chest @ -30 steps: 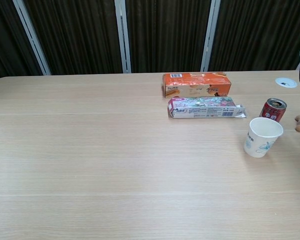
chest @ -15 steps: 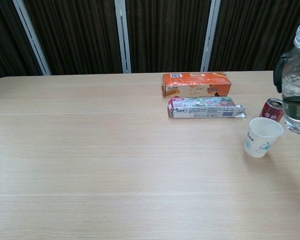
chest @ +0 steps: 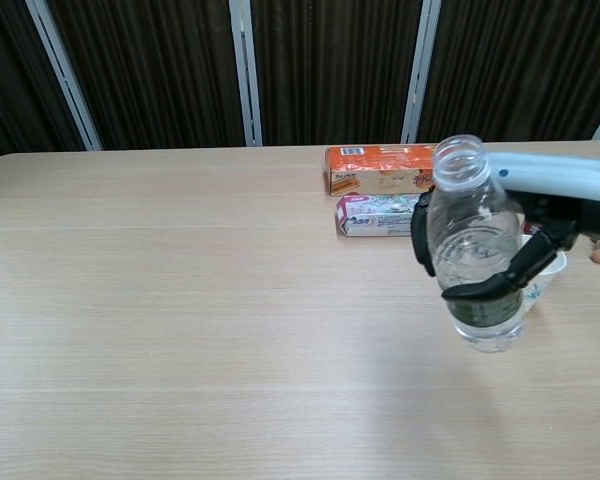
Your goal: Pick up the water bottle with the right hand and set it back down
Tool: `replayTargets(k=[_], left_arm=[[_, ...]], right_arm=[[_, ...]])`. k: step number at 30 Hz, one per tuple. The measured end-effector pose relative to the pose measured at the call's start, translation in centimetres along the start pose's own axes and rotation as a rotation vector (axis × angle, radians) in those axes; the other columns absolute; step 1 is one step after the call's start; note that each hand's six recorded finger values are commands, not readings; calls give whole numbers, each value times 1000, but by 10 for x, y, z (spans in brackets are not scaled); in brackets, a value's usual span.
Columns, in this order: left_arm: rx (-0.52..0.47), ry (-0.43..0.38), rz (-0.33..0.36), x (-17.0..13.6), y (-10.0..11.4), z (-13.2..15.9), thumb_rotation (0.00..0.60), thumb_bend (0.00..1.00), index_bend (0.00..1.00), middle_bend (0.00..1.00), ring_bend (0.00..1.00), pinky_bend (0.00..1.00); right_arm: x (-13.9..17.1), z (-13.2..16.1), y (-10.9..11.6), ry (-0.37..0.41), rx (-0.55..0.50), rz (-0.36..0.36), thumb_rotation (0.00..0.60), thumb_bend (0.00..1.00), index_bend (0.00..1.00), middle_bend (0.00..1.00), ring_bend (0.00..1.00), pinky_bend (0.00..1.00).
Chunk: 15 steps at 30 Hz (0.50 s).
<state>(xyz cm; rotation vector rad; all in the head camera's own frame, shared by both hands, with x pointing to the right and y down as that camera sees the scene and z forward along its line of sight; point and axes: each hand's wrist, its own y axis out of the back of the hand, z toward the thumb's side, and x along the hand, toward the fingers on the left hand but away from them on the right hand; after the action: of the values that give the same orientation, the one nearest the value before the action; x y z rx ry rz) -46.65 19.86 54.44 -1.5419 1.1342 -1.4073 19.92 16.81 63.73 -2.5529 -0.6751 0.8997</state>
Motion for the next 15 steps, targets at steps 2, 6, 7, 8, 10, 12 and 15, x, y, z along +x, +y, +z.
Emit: replayTargets(k=[2,6,7,8,10,12,15], left_arm=[[1,6,-2,1,-1,-1,600,0,0,0,0,0],[6,20,-10,3,-3,-5,600,0,0,0,0,0],[7,23,-11,3,-3,-6,600,0,0,0,0,0],[9,25,-11,4,-4,-7,600,0,0,0,0,0],[9,26,-11,4,-4,-7,600,0,0,0,0,0],[11,26,-11,4,-4,-7,600,0,0,0,0,0],[11,26,-15,4,-5,-6,600,0,0,0,0,0]], right_arm=[[-8,2,-8,5,0,16,600,709,499,572,494,446],[-20,-1,-19,-4,-9,40,600,709,499,571,494,446],[-23,-3,-22,-8,-10,46,600,709,500,572,494,446],[-25,-4,-24,-11,-11,49,600,709,500,572,494,446],[-29,-7,-28,-17,-19,55,600,709,500,572,494,446],[-30,-9,-30,-21,-30,57,600,709,500,571,494,446],[-30,-12,-32,-23,-54,54,600,709,500,571,494,446]])
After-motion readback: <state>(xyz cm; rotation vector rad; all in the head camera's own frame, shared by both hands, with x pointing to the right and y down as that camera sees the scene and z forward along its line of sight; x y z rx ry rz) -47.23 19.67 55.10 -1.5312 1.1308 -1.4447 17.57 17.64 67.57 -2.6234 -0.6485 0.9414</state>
